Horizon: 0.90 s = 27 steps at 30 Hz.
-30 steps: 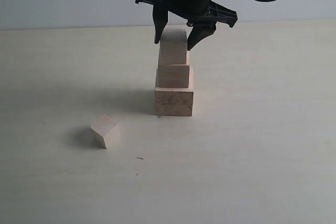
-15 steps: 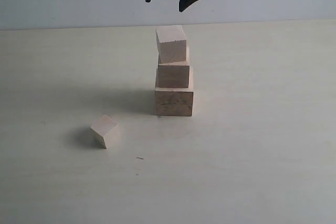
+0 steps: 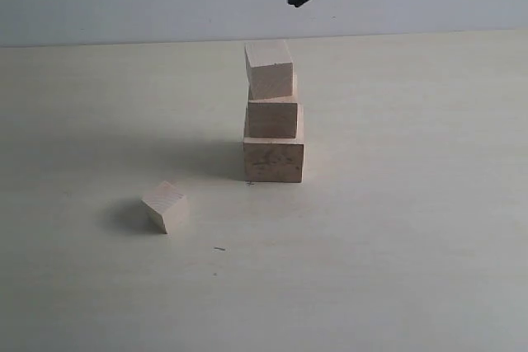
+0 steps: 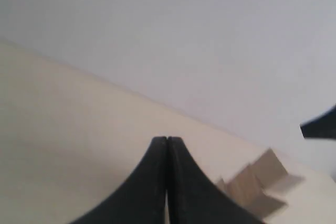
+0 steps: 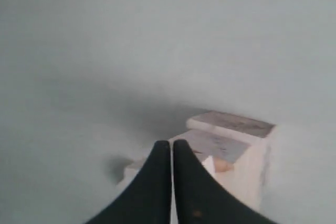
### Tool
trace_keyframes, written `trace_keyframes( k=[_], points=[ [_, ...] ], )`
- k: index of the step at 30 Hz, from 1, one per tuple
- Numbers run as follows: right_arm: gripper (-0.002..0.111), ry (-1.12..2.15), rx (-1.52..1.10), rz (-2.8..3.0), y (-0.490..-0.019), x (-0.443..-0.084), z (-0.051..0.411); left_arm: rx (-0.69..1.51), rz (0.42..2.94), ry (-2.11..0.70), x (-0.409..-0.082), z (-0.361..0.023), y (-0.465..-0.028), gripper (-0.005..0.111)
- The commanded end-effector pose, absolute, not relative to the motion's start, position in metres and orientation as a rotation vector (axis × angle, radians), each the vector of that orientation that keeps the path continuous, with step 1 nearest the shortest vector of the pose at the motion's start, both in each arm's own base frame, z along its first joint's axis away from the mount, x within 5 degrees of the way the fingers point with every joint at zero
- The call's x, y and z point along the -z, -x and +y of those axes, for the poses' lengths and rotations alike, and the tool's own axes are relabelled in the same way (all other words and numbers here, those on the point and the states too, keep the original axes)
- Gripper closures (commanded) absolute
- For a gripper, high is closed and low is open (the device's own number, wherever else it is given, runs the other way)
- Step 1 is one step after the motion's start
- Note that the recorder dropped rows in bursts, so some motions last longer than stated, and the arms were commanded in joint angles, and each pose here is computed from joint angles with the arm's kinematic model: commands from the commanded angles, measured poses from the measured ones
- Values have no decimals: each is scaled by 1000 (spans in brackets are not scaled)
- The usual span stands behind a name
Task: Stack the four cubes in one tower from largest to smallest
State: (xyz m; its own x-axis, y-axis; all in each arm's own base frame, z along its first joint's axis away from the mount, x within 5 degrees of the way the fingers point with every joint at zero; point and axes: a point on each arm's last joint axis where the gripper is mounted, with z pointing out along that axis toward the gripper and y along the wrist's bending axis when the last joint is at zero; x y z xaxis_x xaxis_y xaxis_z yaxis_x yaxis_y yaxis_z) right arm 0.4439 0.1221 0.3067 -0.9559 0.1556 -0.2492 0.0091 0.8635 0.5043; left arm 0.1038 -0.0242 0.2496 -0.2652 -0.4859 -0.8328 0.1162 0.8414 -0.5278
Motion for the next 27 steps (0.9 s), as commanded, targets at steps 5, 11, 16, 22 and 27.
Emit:
trace_keyframes(
  k=[5,11,16,22,27],
  points=[
    [108,19,-393,2724,-440,-318,92,1084,2025,45,-267,-92,-239,107],
    [108,-21,-521,2855,-430,-278,72,1584,1894,52,-256,-128,-316,107],
    [108,3,-643,2902,-423,-255,56,1667,2046,241,-196,-150,-340,107],
    [108,61,-874,2831,-426,-255,70,1669,2035,219,-188,-180,-353,107],
    [108,37,-942,2755,-430,-259,74,1564,2084,240,-183,-179,-358,107]
  ],
)
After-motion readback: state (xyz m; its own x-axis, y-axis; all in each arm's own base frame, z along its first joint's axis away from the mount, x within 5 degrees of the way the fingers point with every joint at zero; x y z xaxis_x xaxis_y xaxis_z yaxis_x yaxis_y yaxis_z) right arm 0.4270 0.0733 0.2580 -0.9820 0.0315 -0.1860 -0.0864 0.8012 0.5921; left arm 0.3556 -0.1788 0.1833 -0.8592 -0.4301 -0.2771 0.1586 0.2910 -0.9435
